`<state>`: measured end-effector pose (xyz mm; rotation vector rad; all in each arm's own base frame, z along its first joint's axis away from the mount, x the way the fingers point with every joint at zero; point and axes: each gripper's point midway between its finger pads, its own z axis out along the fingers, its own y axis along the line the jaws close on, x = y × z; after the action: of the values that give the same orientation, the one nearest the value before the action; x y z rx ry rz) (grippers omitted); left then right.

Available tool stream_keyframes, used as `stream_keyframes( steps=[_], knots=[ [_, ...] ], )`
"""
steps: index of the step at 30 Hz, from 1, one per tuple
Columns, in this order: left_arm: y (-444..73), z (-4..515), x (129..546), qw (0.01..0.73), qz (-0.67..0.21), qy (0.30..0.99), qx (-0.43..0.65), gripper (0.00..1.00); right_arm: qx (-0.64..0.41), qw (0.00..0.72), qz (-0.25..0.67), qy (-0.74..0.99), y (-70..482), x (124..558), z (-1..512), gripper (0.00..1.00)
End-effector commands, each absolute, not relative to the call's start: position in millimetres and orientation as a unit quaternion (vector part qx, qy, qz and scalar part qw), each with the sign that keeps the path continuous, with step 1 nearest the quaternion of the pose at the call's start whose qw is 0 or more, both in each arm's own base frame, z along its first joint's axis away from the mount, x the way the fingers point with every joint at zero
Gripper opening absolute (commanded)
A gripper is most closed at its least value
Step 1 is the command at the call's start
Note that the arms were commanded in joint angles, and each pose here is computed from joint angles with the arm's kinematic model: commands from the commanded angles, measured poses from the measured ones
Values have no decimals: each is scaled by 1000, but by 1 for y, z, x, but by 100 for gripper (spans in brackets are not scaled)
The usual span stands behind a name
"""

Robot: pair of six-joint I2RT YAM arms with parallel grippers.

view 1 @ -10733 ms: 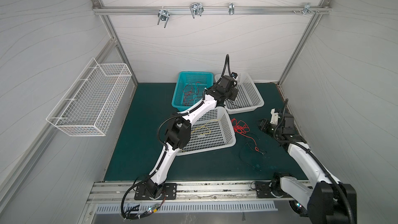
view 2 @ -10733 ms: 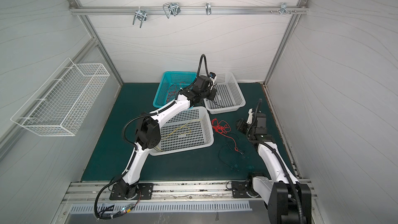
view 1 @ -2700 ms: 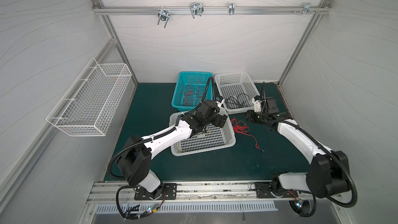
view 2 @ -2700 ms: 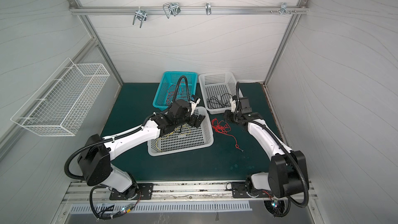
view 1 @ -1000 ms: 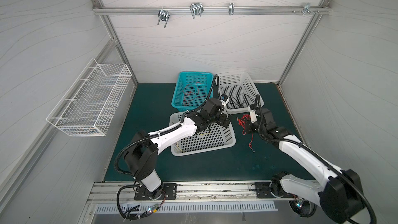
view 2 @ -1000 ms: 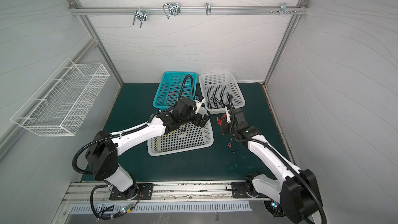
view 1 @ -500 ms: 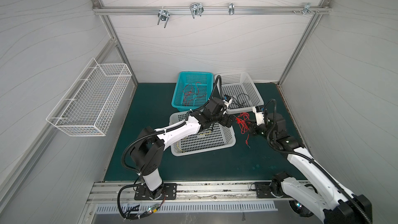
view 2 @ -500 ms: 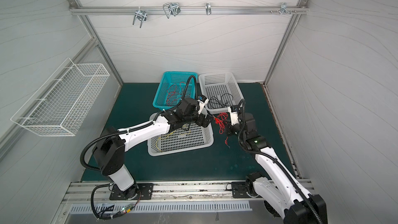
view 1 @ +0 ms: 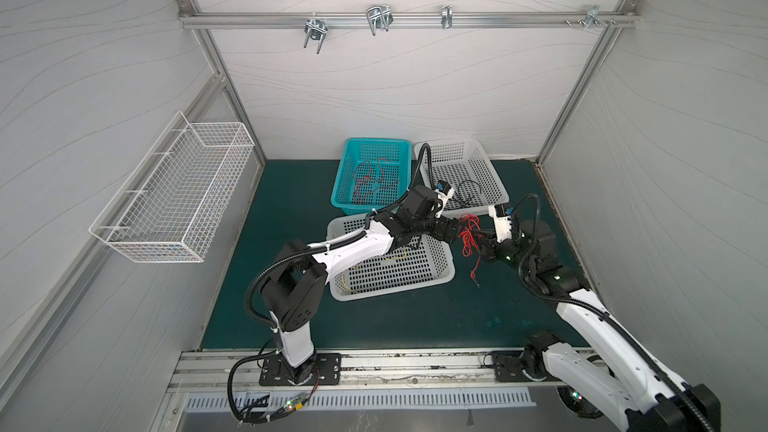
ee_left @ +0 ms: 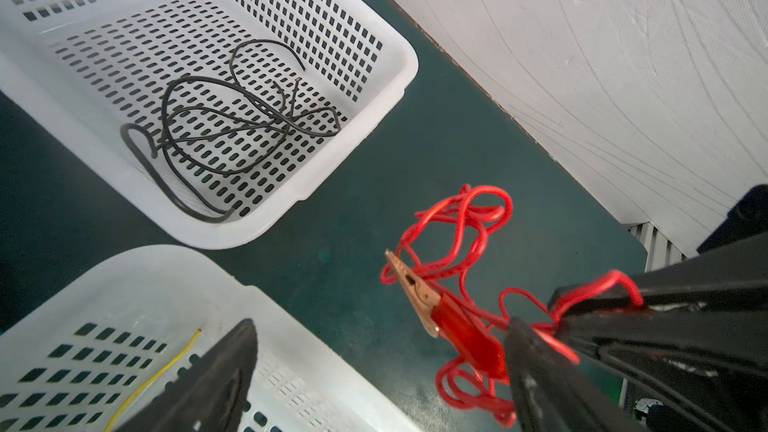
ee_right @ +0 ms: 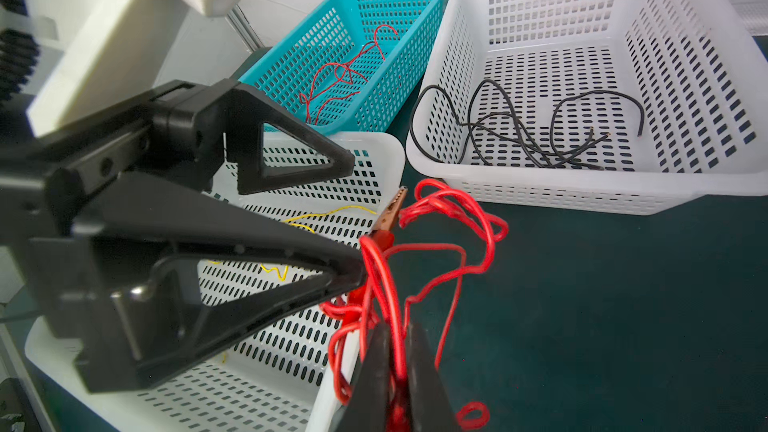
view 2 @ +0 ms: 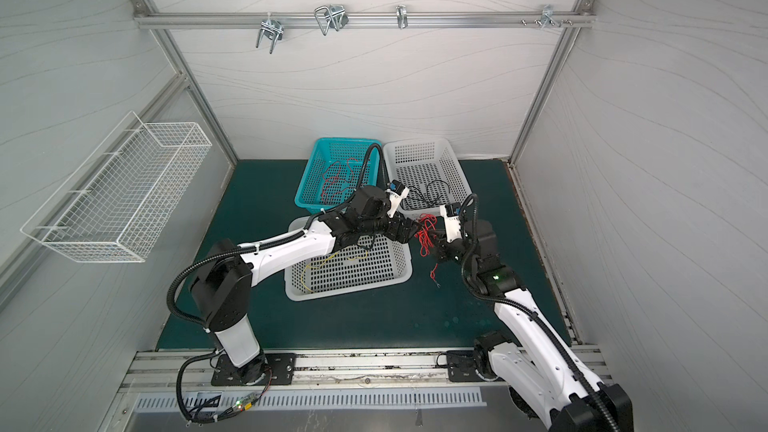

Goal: Untangle the cables

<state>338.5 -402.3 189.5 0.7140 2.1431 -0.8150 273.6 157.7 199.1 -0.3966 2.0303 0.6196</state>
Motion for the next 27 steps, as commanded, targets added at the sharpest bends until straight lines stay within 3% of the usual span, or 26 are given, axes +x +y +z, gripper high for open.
stream_keyframes(
  steps=[1,18,27],
  knots=[
    [-418,213,340,386,-328,810,295,93,-162,473,252,828,157,275,194,0],
    [-442,222,320,369,-406,768,331,91,-170,485,260,818,156,264,202,0],
    [-459,224,313,352,-434,759,334,63,-165,485,263,818,157,267,201,0]
  ],
)
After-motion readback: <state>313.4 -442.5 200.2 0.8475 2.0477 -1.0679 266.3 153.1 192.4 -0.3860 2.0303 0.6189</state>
